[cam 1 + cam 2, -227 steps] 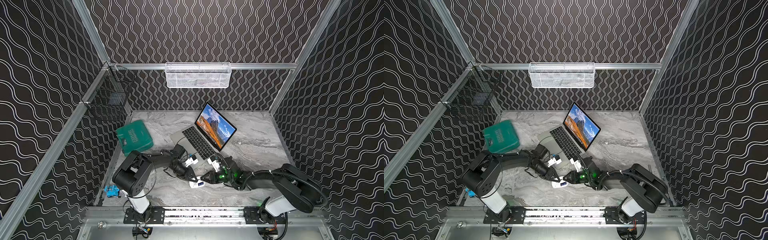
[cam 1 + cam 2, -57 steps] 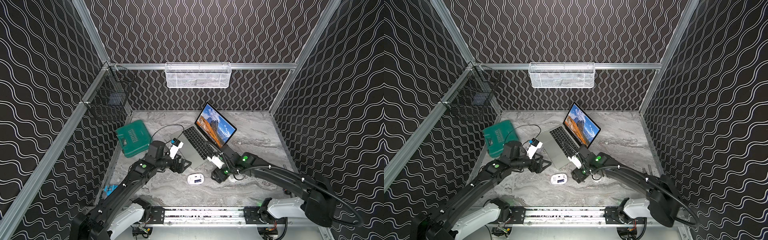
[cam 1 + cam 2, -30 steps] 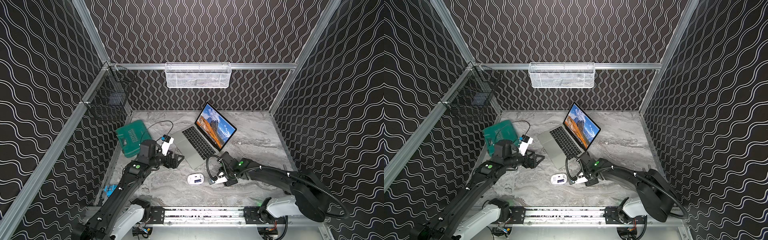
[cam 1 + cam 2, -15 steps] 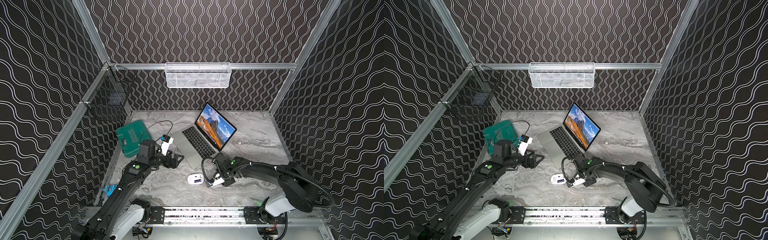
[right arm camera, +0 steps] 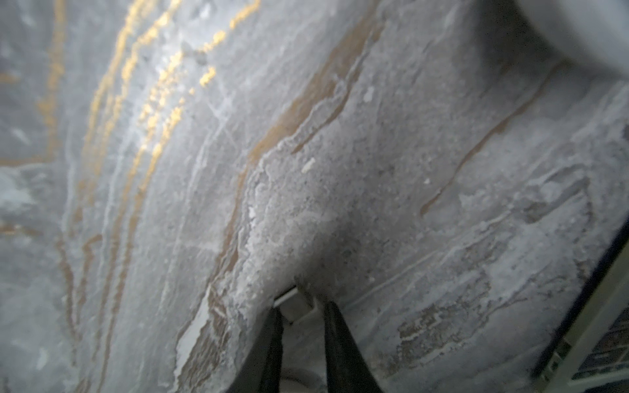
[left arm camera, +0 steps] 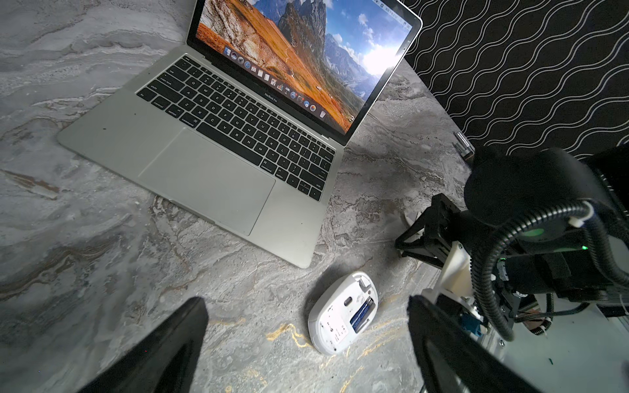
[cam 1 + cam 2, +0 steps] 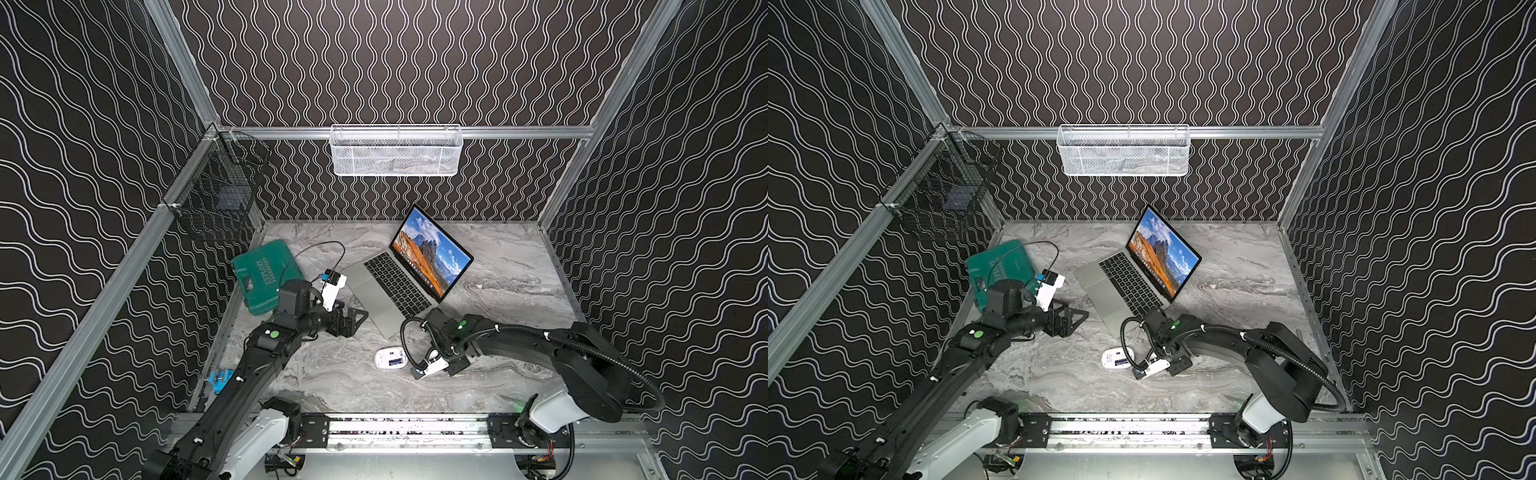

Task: Insert the wireless mouse receiver into the laptop
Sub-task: Move the USB plug to the center of the board.

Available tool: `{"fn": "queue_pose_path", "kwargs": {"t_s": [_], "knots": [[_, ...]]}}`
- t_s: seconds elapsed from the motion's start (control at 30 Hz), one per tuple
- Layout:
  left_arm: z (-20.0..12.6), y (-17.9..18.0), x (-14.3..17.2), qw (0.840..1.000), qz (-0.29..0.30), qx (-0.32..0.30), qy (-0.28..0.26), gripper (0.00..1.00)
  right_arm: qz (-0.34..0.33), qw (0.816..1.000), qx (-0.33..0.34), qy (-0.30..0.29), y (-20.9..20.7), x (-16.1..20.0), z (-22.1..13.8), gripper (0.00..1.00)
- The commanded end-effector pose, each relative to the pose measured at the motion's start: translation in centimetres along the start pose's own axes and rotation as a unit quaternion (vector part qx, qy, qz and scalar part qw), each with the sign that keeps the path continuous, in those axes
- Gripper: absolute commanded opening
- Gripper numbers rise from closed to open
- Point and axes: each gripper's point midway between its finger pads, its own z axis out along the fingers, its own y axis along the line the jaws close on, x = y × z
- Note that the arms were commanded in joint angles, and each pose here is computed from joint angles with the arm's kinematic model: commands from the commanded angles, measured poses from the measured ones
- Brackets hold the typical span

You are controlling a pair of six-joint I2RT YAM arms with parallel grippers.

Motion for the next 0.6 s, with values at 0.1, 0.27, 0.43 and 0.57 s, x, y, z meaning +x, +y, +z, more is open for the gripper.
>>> {"fn": "queue_pose_path", "kwargs": {"t_s": [0.1, 0.27, 0.43, 0.57], "knots": [[-0.2, -0.1, -0.4, 1.000, 0.005, -0.001, -0.006, 0.95, 0.022, 0.997, -0.074, -0.004, 3.9, -0.4, -0.5, 0.20], [-0.2, 0.1, -0.4, 1.000, 0.005, -0.007, -0.006, 0.95, 0.145, 0.986, -0.075, -0.019, 3.8, -1.4, -1.1, 0.21], [-0.2, 0.3, -0.3, 1.000, 0.003, -0.011, -0.004, 0.96, 0.331, 0.942, -0.059, -0.017, 0.7, -2.5, -1.2, 0.21], [-0.1, 0.4, -0.2, 1.000, 0.001, -0.011, -0.002, 0.96, 0.417, 0.907, -0.055, 0.041, -0.2, -1.6, 0.3, 0.23]]}}
